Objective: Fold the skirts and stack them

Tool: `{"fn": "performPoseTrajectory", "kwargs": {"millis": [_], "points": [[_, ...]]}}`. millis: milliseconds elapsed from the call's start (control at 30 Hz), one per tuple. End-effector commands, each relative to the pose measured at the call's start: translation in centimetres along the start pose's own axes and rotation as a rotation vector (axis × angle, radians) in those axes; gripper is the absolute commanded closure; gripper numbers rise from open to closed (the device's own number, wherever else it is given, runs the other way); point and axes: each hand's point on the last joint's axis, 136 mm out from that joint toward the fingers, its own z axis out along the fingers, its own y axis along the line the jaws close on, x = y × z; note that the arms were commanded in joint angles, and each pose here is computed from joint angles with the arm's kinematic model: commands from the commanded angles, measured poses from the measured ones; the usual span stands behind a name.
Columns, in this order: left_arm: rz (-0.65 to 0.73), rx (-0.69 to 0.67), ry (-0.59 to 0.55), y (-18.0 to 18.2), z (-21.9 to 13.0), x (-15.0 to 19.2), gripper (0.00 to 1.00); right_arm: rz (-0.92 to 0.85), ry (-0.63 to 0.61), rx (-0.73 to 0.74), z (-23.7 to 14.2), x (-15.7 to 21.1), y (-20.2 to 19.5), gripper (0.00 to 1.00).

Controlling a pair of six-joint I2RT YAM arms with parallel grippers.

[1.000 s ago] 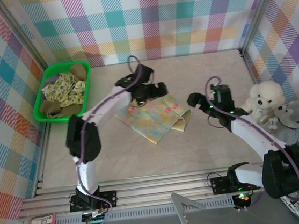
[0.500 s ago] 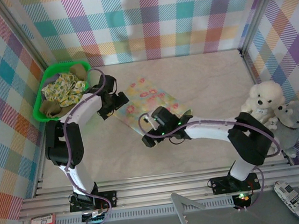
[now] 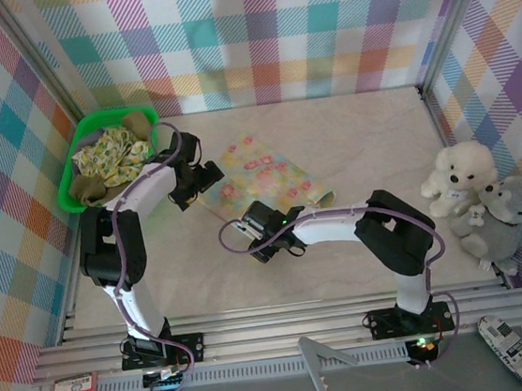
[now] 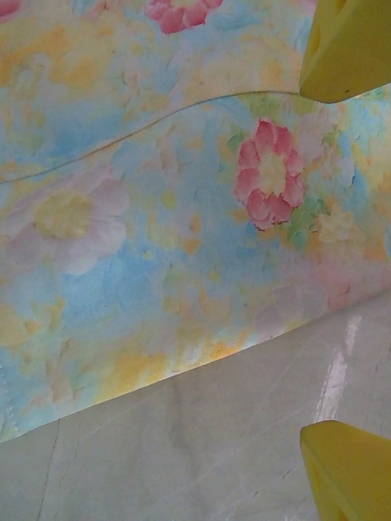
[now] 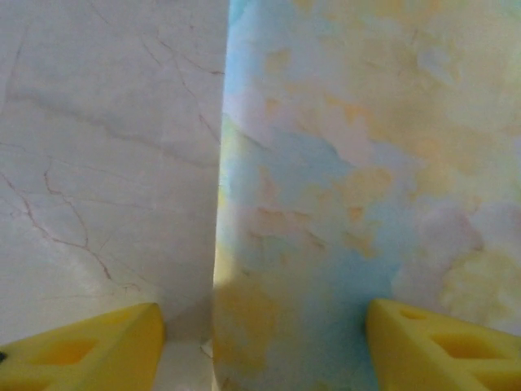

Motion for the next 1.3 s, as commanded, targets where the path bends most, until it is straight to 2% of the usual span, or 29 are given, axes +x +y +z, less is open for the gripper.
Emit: {"fn": "performPoseTrajectory", "kwargs": {"millis": [0,67,200,300,400,467,567,667,767,1000,1267], "points": [[-0.013,-0.011,0.011,0.4,0.4,0.2,0.0,0.002,0.06,0.086,0.3,1.2,-1.4,0.45],[-0.01,-0.025,0.007,0.7,0.3,0.3,0.0,0.019,0.062,0.108,-0.2,1.7,-2.0,0.54],[-0.007,-0.048,-0.003,1.4,0.0,0.5,0.0,0.053,0.084,0.114,-2.0,3.5,-3.8,0.85],[0.002,-0.058,-0.007,1.5,-0.2,1.2,0.0,0.037,0.106,0.007,-3.7,5.6,-3.9,0.95],[0.006,-0.072,-0.005,1.8,-0.1,1.9,0.0,0.063,0.17,-0.058,-5.4,7.7,-4.9,0.97],[-0.004,-0.078,-0.001,2.1,0.2,2.3,0.0,0.172,0.171,-0.086,-6.7,7.3,-6.6,1.0],[-0.03,-0.085,0.007,2.3,0.7,2.6,0.0,0.286,0.06,-0.123,-8.0,4.7,-8.1,1.0],[-0.042,-0.085,0.015,2.4,0.9,2.9,0.0,0.312,-0.049,-0.212,-9.2,2.3,-7.7,1.0],[-0.041,-0.093,0.009,2.6,0.4,2.8,0.0,0.358,-0.092,-0.257,-9.8,1.4,-7.9,1.0],[-0.071,-0.106,0.018,3.8,-0.7,3.9,0.0,0.577,-0.083,-0.264,-9.1,2.6,-11.6,1.0],[-0.156,-0.081,0.085,4.8,0.9,6.0,0.01,0.751,0.027,-0.291,-6.5,4.9,-13.0,1.0]]}}
